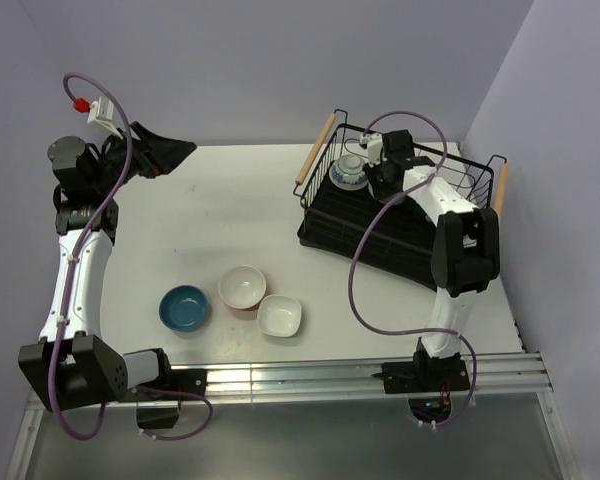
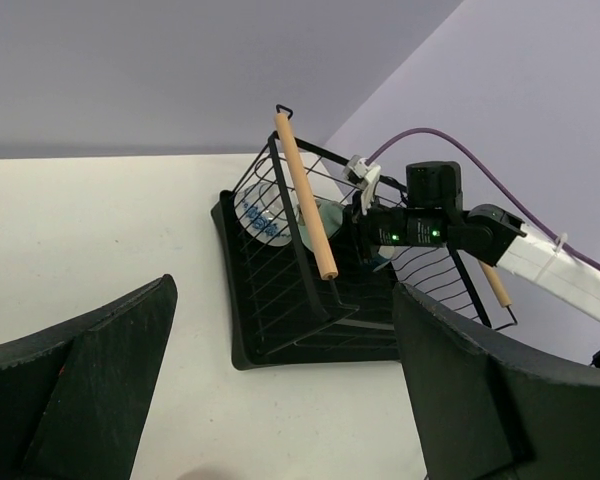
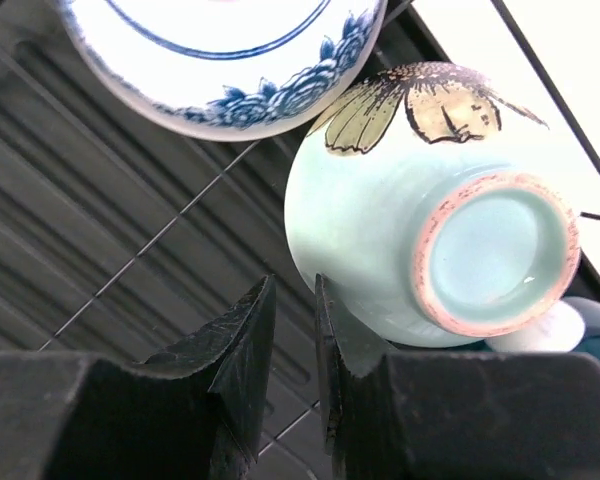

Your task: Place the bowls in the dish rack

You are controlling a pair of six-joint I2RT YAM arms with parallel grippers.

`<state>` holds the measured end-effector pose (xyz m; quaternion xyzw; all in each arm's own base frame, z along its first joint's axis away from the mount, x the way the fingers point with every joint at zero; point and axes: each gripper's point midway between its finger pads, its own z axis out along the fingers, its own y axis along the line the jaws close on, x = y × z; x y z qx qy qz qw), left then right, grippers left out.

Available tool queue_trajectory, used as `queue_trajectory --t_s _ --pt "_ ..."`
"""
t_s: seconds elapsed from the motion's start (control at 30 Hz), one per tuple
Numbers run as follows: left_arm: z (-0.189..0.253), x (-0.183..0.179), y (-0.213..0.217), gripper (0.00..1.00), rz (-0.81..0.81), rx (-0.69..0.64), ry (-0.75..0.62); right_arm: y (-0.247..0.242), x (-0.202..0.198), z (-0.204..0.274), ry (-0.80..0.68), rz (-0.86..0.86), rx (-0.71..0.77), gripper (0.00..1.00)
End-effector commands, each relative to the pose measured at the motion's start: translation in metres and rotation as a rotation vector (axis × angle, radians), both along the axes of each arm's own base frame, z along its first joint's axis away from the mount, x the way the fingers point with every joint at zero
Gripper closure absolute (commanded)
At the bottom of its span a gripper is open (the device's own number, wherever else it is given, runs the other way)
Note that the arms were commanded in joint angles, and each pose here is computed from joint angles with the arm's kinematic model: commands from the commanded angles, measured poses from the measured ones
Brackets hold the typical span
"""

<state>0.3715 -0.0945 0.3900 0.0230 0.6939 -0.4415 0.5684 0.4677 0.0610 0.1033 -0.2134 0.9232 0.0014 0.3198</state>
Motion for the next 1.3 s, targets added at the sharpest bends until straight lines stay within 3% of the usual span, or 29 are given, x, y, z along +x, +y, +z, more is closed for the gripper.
queue_trajectory --t_s 0.0,0.17,0.37,0.53,0.67,0.77,0.83,1.03,1.13,1.27 --pt "0.011 0.0 0.003 0.06 0.012 0.028 -0.057 -0.013 0.023 0.012 -0.063 -0.023 -0.04 0.7" --pt "0.011 -0.001 0.003 0.05 0.01 0.036 -0.058 -0.017 0.03 0.012 -0.068 -0.033 -0.055 0.7" --pt "0.001 -0.004 0.005 0.04 0.021 0.084 -0.05 -0.005 0.022 0.055 -0.134 -0.007 0.024 0.64" --pt "-0.023 -0.012 0.006 0.03 -0.004 0.156 -0.003 0.006 0.013 0.112 -0.214 0.013 0.093 0.48" --pt "-0.048 -0.021 0.01 0.03 -0.024 0.277 0.015 0.013 -0.002 0.165 -0.302 0.029 0.153 0.29" --pt "-0.076 -0.031 0.013 0.03 -0.076 0.416 0.008 0.018 -0.026 0.212 -0.387 0.055 0.202 0.07" --pt "-0.093 -0.039 0.014 0.03 -0.126 0.483 0.023 0.022 -0.037 0.228 -0.416 0.069 0.226 0.01" --pt "-0.175 -0.076 0.027 0.06 -0.315 0.707 0.164 0.025 -0.084 0.284 -0.564 0.074 0.317 0.0" --pt "-0.213 -0.096 0.04 0.08 -0.39 0.818 0.237 0.028 -0.102 0.287 -0.586 0.091 0.349 0.0" --pt "-0.235 -0.109 0.038 0.09 -0.446 0.841 0.238 0.041 -0.132 0.284 -0.569 0.145 0.431 0.0"
